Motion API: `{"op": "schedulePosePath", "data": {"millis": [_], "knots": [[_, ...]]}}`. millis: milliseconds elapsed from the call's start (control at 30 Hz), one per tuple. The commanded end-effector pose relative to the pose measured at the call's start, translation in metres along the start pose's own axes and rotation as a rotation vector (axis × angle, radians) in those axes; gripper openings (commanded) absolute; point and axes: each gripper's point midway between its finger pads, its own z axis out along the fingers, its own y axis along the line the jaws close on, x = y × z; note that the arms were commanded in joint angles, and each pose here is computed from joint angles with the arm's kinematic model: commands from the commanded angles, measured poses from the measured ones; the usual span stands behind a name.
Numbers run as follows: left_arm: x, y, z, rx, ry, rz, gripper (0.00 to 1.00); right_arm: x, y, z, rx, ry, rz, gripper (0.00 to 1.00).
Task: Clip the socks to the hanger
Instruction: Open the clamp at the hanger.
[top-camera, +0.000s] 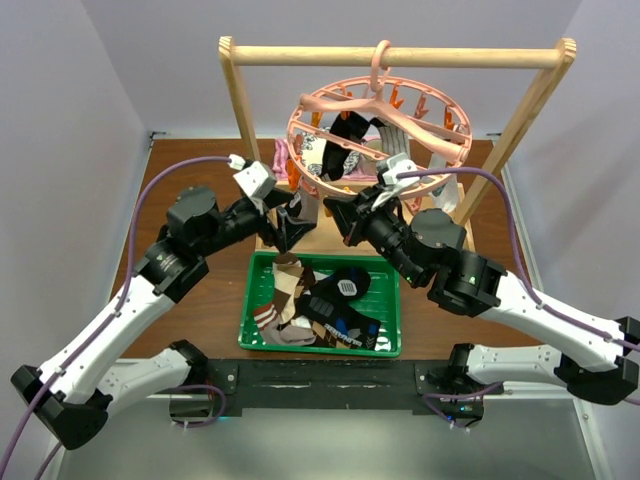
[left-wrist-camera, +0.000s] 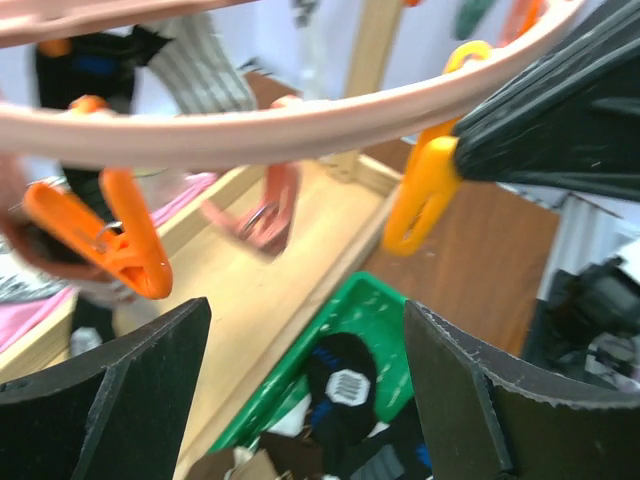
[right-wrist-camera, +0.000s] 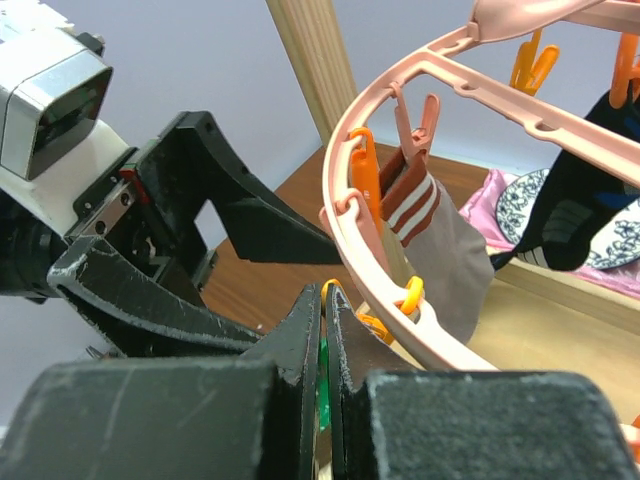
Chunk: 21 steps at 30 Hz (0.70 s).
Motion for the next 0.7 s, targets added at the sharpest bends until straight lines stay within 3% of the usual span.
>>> {"op": "schedulePosePath", "data": {"millis": [0, 300, 500, 667], "knots": [[0.002, 0.027, -0.025, -0.177, 0.001, 0.055, 0.83, -0.018, 0.006, 0.002, -0.005, -0.024, 0.032, 0.00], [-0.025, -0.002, -0.017, -0.015, -0.055, 0.055, 0.82, -0.012, 0.007, 0.014, 0.023, 0.005, 0.043, 0.00], [-0.035, -0.040, -0.008, 0.195, -0.080, 0.021, 0.75, -0.006, 0.010, 0.018, 0.021, 0.015, 0.041, 0.00], [-0.041, -0.046, 0.001, 0.239, -0.115, 0.025, 0.72, -0.005, 0.015, 0.022, 0.007, 0.021, 0.043, 0.00]]}}
